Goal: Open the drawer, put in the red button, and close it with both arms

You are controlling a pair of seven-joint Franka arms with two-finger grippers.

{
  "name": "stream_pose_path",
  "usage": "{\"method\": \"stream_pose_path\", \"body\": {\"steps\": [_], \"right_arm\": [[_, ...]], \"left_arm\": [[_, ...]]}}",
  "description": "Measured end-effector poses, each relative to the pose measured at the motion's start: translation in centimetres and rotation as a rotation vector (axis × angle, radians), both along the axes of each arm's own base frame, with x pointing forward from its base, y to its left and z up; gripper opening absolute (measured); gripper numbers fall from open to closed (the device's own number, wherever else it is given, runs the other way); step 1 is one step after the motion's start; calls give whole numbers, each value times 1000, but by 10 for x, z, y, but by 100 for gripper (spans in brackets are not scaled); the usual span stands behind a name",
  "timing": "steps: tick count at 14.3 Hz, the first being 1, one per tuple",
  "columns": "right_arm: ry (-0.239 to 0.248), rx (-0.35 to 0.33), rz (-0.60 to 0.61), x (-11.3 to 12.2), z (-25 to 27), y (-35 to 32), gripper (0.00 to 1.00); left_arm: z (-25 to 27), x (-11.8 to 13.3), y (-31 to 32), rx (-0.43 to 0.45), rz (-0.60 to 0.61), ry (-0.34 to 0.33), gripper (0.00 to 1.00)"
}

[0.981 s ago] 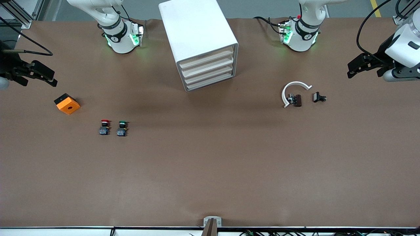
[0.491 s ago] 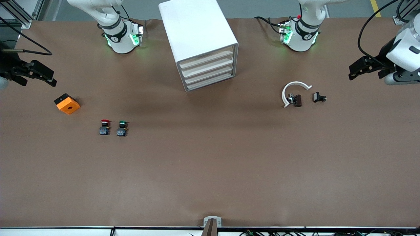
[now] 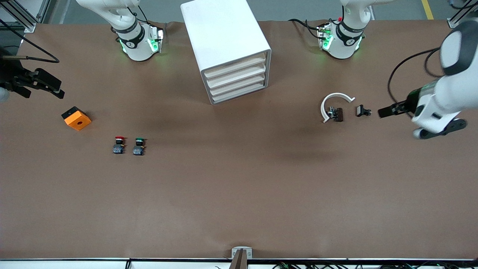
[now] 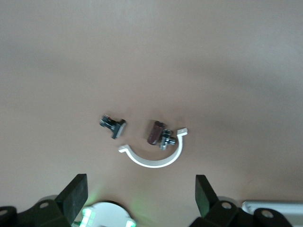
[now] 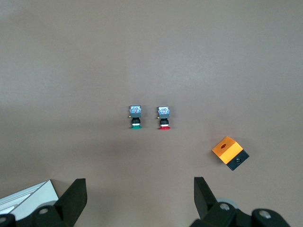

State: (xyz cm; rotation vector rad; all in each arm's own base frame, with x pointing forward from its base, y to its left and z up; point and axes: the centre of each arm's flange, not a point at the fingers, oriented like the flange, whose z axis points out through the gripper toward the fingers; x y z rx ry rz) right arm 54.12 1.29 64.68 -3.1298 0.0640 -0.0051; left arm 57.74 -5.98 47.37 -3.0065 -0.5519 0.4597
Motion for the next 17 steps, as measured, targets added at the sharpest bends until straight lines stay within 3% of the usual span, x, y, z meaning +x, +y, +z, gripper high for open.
{"method": "stream_pose_path", "body": {"steps": [4, 8, 13, 15, 17], "right_arm": [[38, 0, 5, 13, -22, 3, 100], [55, -1, -5, 19, -33, -3, 100], [134, -27, -3, 44, -87, -5, 100], [175, -32, -5, 58, -126, -8, 100], [185, -31, -17, 69, -173, -19, 100]], "left_arm": [[-80, 10, -80, 87, 235, 79, 100], [-166, 13, -152, 146, 478, 213, 100], [-206, 14, -197, 238, 995, 442, 100], [-216, 2, -227, 264, 1080, 531, 100], [-230, -15, -262, 288, 1128, 636, 100]]}}
